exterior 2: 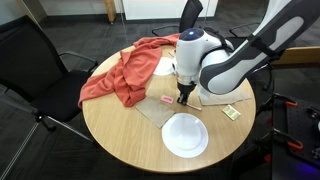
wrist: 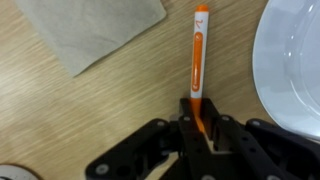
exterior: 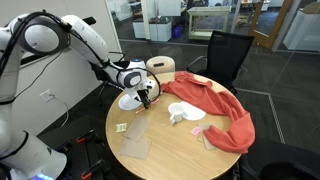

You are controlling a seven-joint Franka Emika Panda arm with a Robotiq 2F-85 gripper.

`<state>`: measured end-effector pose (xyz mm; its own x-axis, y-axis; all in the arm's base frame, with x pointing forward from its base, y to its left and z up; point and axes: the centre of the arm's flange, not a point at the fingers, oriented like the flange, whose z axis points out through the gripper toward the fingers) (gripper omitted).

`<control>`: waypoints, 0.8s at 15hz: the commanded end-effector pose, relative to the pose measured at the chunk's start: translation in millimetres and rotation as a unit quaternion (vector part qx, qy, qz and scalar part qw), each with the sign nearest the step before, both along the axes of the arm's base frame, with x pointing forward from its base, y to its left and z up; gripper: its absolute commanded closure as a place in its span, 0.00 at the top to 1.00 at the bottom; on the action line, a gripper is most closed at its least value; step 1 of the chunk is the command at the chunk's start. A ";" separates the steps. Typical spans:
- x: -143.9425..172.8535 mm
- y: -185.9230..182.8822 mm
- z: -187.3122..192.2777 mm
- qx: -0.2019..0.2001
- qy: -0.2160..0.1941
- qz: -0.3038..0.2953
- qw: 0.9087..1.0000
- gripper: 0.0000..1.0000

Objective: Put the yellow sharpie in the mug

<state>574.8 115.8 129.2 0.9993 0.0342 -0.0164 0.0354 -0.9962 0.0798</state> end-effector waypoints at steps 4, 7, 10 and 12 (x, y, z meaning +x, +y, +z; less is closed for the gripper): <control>1.8 -2.3 19.6 0.002 -0.008 -0.020 1.000 0.04; 2.7 -12.0 45.1 0.004 -0.023 -0.023 0.999 0.04; 9.3 -25.1 73.5 0.009 -0.033 -0.024 0.999 0.04; 13.0 -34.7 94.2 0.012 -0.036 -0.023 0.999 0.04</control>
<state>593.8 95.9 185.9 0.9981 -0.0067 0.0607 -0.0108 -0.9977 0.0674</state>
